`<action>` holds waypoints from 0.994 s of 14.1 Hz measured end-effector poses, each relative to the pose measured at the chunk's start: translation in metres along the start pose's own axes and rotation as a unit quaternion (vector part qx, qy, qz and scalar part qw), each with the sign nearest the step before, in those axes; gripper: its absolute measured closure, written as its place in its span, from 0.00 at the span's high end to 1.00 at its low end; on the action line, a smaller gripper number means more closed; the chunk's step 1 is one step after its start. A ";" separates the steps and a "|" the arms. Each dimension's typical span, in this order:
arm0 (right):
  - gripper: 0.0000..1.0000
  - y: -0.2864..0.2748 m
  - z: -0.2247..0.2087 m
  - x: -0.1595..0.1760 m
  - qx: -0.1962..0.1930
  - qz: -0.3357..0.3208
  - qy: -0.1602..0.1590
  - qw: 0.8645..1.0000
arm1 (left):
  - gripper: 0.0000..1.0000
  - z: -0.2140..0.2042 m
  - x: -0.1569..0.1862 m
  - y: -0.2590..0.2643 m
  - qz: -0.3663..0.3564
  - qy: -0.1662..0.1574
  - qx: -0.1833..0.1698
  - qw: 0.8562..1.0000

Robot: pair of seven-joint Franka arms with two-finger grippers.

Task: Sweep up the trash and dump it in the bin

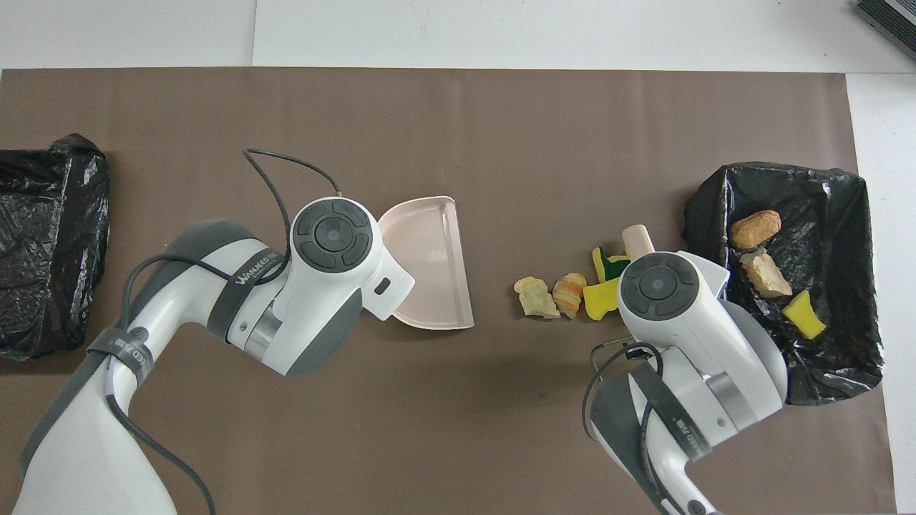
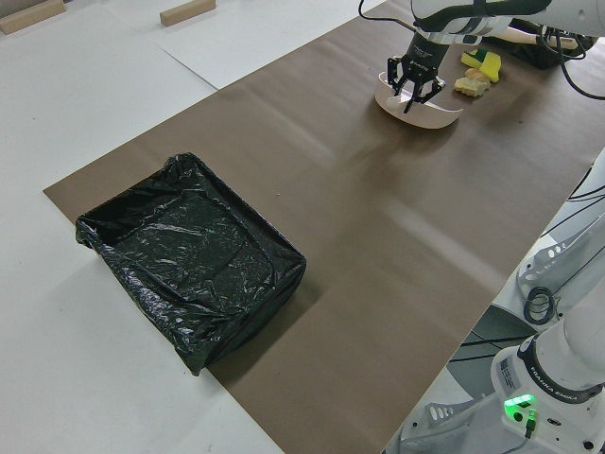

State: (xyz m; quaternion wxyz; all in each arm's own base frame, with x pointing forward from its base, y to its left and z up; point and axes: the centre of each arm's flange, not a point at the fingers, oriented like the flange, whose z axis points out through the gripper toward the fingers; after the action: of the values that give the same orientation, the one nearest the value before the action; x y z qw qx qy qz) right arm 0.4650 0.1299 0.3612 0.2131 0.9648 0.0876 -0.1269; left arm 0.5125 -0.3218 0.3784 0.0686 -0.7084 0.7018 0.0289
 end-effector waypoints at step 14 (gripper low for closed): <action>0.26 -0.087 -0.014 -0.016 0.272 -0.007 -0.047 0.961 | 0.33 0.000 0.029 0.079 -0.024 -0.027 -0.018 0.999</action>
State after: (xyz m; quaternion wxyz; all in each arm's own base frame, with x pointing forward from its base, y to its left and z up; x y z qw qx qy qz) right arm 0.4331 0.2121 0.3436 -0.0542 0.9786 0.0467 -0.1928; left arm 0.4344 -0.3506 0.3702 0.0758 -0.7249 0.6821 0.0593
